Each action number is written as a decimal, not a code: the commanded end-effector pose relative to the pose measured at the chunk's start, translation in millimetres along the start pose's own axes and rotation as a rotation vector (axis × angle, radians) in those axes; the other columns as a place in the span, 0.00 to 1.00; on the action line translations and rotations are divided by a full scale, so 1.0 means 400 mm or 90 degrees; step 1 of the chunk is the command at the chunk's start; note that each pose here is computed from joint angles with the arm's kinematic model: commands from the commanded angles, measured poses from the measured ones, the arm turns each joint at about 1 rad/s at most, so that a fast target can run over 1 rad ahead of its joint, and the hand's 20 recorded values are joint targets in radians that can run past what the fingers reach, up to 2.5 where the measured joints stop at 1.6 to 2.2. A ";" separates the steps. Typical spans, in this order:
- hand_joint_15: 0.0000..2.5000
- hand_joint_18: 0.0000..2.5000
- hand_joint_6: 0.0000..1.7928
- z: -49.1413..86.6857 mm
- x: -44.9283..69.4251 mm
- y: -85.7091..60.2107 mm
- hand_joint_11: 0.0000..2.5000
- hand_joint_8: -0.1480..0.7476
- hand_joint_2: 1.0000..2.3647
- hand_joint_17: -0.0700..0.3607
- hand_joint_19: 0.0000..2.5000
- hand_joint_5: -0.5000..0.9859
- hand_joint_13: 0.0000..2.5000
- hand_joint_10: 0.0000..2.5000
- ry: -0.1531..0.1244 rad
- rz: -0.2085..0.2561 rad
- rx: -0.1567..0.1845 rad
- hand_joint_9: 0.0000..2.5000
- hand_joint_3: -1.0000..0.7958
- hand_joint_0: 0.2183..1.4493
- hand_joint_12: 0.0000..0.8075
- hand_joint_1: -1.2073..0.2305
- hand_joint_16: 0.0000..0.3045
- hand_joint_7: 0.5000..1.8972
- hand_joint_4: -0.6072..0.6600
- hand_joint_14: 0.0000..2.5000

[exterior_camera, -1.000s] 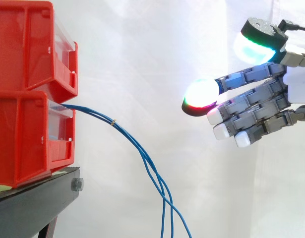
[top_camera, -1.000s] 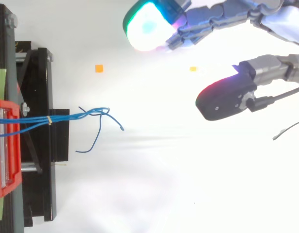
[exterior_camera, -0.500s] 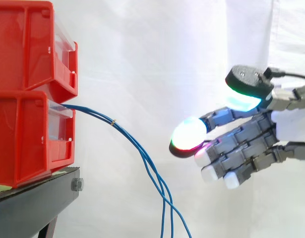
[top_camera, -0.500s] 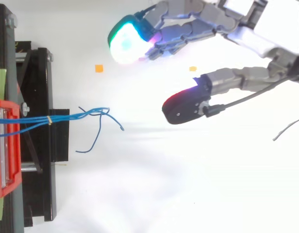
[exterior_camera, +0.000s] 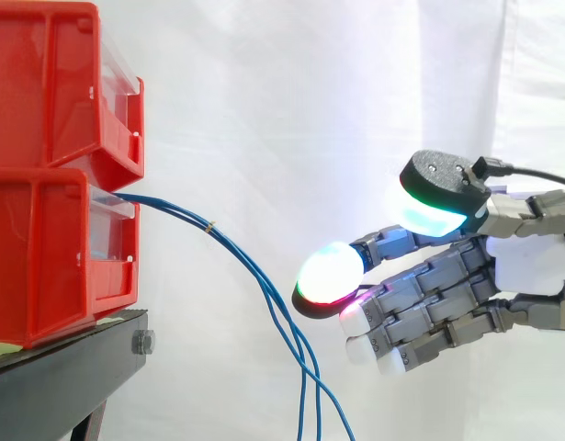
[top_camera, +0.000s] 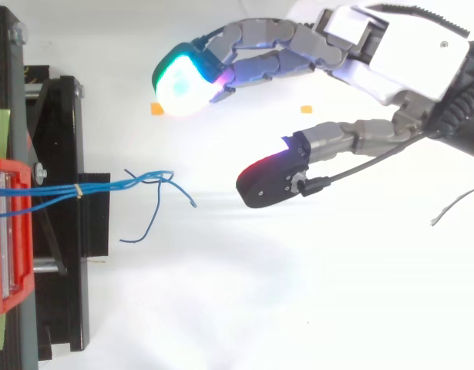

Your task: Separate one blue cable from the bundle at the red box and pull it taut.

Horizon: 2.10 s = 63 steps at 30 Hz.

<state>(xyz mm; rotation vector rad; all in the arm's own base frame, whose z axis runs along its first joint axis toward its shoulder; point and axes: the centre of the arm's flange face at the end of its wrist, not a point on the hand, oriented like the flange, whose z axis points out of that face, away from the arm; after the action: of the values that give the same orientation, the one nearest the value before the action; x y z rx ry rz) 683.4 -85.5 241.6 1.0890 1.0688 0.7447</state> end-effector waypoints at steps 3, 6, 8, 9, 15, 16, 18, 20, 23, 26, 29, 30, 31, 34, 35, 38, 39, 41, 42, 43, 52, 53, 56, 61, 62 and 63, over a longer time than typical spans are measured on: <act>0.11 0.16 0.28 0.027 0.011 -0.009 0.19 0.54 0.00 0.35 0.11 0.21 0.21 0.00 0.003 0.004 -0.006 0.23 0.28 0.28 0.42 0.36 0.12 0.22 0.74 0.00; 0.11 0.16 0.28 0.042 0.024 -0.031 0.19 0.54 0.00 0.35 0.11 0.21 0.21 0.01 0.014 0.008 -0.008 0.23 0.28 0.28 0.41 0.36 0.12 0.22 0.74 0.00; 0.11 0.16 0.28 0.065 0.043 -0.049 0.20 0.54 0.00 0.35 0.11 0.21 0.21 0.00 0.023 0.020 -0.008 0.23 0.28 0.28 0.42 0.36 0.12 0.22 0.74 0.00; 0.11 0.16 0.28 0.069 0.049 -0.057 0.19 0.54 0.00 0.35 0.11 0.21 0.21 0.01 0.026 0.024 -0.007 0.23 0.28 0.28 0.42 0.36 0.12 0.22 0.74 0.00; 0.11 0.16 0.28 0.088 0.074 -0.040 0.19 0.54 0.00 0.35 0.11 0.22 0.21 0.00 0.041 0.040 -0.022 0.23 0.28 0.28 0.42 0.36 0.12 0.23 0.74 0.00; 0.11 0.16 0.28 0.088 0.076 -0.042 0.19 0.54 0.00 0.35 0.11 0.22 0.21 0.01 0.043 0.039 -0.021 0.24 0.28 0.28 0.42 0.36 0.12 0.23 0.74 0.00; 0.11 0.16 0.28 0.089 0.075 -0.042 0.19 0.54 0.00 0.35 0.11 0.22 0.21 0.01 0.044 0.042 -0.024 0.24 0.28 0.28 0.42 0.36 0.12 0.23 0.74 0.00; 0.11 0.16 0.28 0.090 0.073 -0.042 0.19 0.54 0.00 0.35 0.11 0.22 0.21 0.01 0.043 0.042 -0.025 0.23 0.28 0.28 0.42 0.36 0.12 0.24 0.74 0.00; 0.11 0.16 0.28 0.091 0.072 -0.042 0.19 0.54 0.00 0.35 0.12 0.22 0.21 0.01 0.047 0.044 -0.028 0.23 0.28 0.28 0.42 0.36 0.12 0.24 0.74 0.00; 0.11 0.16 0.28 0.091 0.072 -0.047 0.19 0.54 0.00 0.35 0.12 0.22 0.21 0.01 0.049 0.047 -0.026 0.24 0.28 0.28 0.42 0.36 0.12 0.24 0.75 0.00; 0.11 0.16 0.28 0.093 0.076 -0.061 0.19 0.54 0.00 0.35 0.12 0.22 0.22 0.01 0.051 0.055 -0.027 0.24 0.28 0.28 0.42 0.37 0.12 0.25 0.75 0.00; 0.11 0.16 0.28 0.095 0.080 -0.056 0.19 0.54 0.00 0.35 0.12 0.22 0.22 0.01 0.053 0.064 -0.035 0.24 0.28 0.28 0.42 0.37 0.12 0.25 0.75 0.00; 0.11 0.16 0.28 0.095 0.080 -0.056 0.19 0.54 0.00 0.35 0.12 0.22 0.22 0.00 0.053 0.064 -0.035 0.24 0.28 0.28 0.42 0.36 0.12 0.25 0.75 0.00; 0.11 0.16 0.28 0.100 0.089 -0.082 0.19 0.54 0.00 0.35 0.12 0.22 0.22 0.00 0.053 0.067 -0.035 0.24 0.28 0.28 0.42 0.37 0.12 0.25 0.75 0.00; 0.11 0.16 0.28 0.109 0.100 -0.095 0.20 0.54 0.00 0.35 0.12 0.22 0.22 0.00 0.055 0.071 -0.039 0.24 0.28 0.28 0.42 0.37 0.12 0.25 0.75 0.00; 0.11 0.17 0.28 0.124 0.121 -0.123 0.20 0.54 0.00 0.35 0.12 0.22 0.22 0.00 0.067 0.087 -0.040 0.24 0.28 0.28 0.42 0.37 0.12 0.25 0.75 0.00; 0.11 0.17 0.28 0.134 0.126 -0.123 0.20 0.54 0.00 0.35 0.12 0.22 0.22 0.01 0.073 0.102 -0.043 0.24 0.28 0.28 0.42 0.37 0.12 0.25 0.75 0.00; 0.11 0.17 0.28 0.133 0.136 -0.114 0.19 0.54 0.00 0.36 0.13 0.22 0.22 0.00 0.083 0.111 -0.045 0.24 0.28 0.28 0.43 0.37 0.12 0.26 0.75 0.00; 0.11 0.17 0.28 0.134 0.136 -0.115 0.19 0.54 0.00 0.36 0.13 0.22 0.23 0.00 0.082 0.111 -0.045 0.24 0.28 0.28 0.43 0.37 0.12 0.26 0.75 0.00; 0.11 0.17 0.28 0.134 0.135 -0.113 0.19 0.54 0.00 0.36 0.13 0.22 0.23 0.00 0.082 0.111 -0.045 0.24 0.28 0.28 0.43 0.37 0.12 0.26 0.75 0.00; 0.11 0.17 0.28 0.145 0.131 -0.103 0.20 0.54 0.00 0.36 0.13 0.23 0.23 0.00 0.085 0.117 -0.056 0.24 0.30 0.29 0.43 0.36 0.12 0.32 0.74 0.00; 0.12 0.17 0.28 0.146 0.131 -0.102 0.20 0.53 0.00 0.36 0.13 0.23 0.23 0.01 0.086 0.117 -0.057 0.24 0.31 0.30 0.42 0.36 0.12 0.33 0.74 0.00; 0.12 0.18 0.28 0.147 0.131 -0.101 0.20 0.53 0.01 0.36 0.14 0.23 0.23 0.00 0.091 0.121 -0.059 0.24 0.34 0.32 0.42 0.35 0.12 0.35 0.74 0.00; 0.12 0.18 0.28 0.148 0.126 -0.103 0.21 0.53 0.01 0.36 0.14 0.23 0.23 0.01 0.092 0.135 -0.058 0.24 0.34 0.32 0.43 0.35 0.12 0.37 0.73 0.00; 0.12 0.18 0.28 0.148 0.126 -0.102 0.21 0.53 0.01 0.36 0.14 0.23 0.23 0.01 0.092 0.139 -0.059 0.24 0.34 0.32 0.43 0.35 0.12 0.37 0.73 0.00; 0.12 0.18 0.28 0.150 0.126 -0.099 0.21 0.53 0.01 0.36 0.14 0.23 0.23 0.01 0.091 0.142 -0.063 0.24 0.34 0.32 0.43 0.35 0.12 0.38 0.72 0.00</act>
<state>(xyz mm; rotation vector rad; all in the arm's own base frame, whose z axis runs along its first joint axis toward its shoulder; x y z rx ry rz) 755.6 -72.4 192.8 1.0904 1.0391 1.0438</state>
